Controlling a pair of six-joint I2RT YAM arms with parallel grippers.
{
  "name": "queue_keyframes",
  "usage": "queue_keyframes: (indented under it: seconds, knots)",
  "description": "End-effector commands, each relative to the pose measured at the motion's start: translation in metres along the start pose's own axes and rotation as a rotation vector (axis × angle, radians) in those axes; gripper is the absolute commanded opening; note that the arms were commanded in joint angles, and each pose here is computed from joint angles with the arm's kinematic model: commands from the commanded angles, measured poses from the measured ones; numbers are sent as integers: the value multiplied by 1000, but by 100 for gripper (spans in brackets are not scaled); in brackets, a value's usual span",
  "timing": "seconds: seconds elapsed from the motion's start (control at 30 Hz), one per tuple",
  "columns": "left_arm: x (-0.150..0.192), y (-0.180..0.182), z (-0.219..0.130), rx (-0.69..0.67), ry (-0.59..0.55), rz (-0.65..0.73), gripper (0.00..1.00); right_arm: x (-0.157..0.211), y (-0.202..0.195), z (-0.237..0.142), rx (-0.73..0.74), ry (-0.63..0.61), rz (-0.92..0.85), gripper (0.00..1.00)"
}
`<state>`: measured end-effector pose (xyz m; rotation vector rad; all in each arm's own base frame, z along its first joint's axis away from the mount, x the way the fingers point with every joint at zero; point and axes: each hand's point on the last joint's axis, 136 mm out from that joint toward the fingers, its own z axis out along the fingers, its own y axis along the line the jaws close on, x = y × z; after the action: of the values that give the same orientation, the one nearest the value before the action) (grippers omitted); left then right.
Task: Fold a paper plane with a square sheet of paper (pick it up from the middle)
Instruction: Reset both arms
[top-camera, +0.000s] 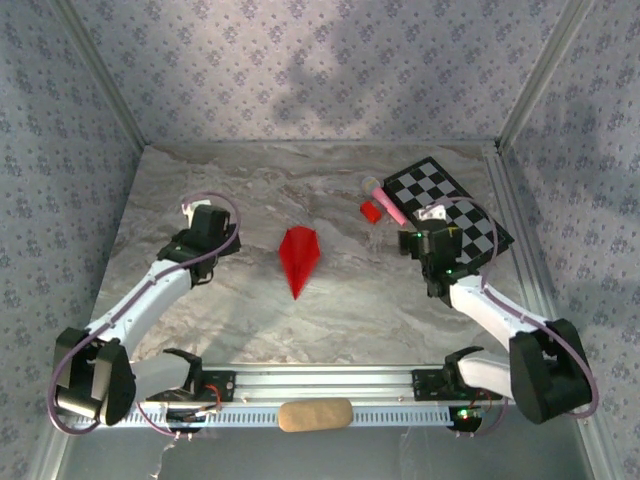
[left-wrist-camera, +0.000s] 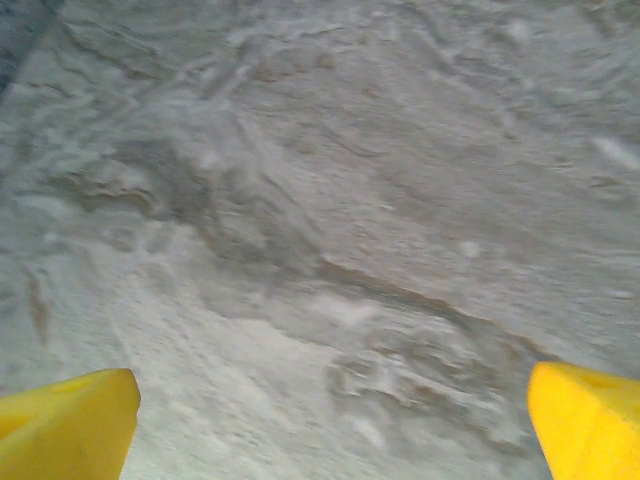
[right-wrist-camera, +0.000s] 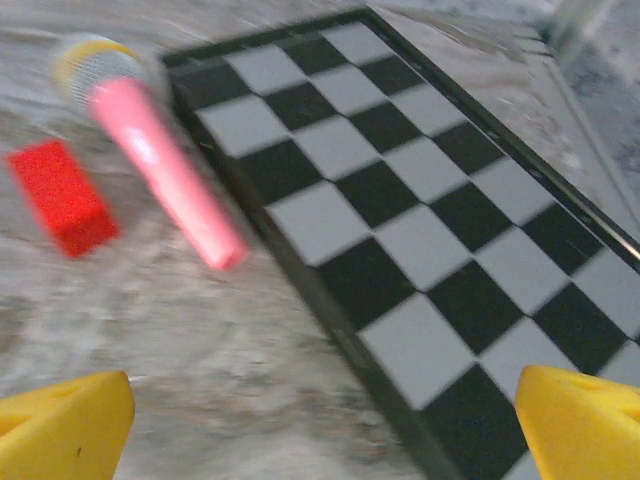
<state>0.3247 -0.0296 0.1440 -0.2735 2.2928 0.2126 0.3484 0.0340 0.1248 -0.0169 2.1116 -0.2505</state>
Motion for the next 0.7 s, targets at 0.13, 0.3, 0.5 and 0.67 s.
queue_keyframes:
  seconds: [0.13,0.3,0.5,0.67]
  knots:
    - [-24,34,24,-115,-201,51,100,-6,-18,29,-44,-134,-23,99]
    - [-24,50,46,-128,-217,-15,100,1,-16,45,-117,-152,-35,99]
    - [-23,37,65,-37,-283,51,100,10,-19,46,-194,-187,27,100]
    - [-24,21,75,33,-338,93,97,21,-33,65,-109,-113,82,100]
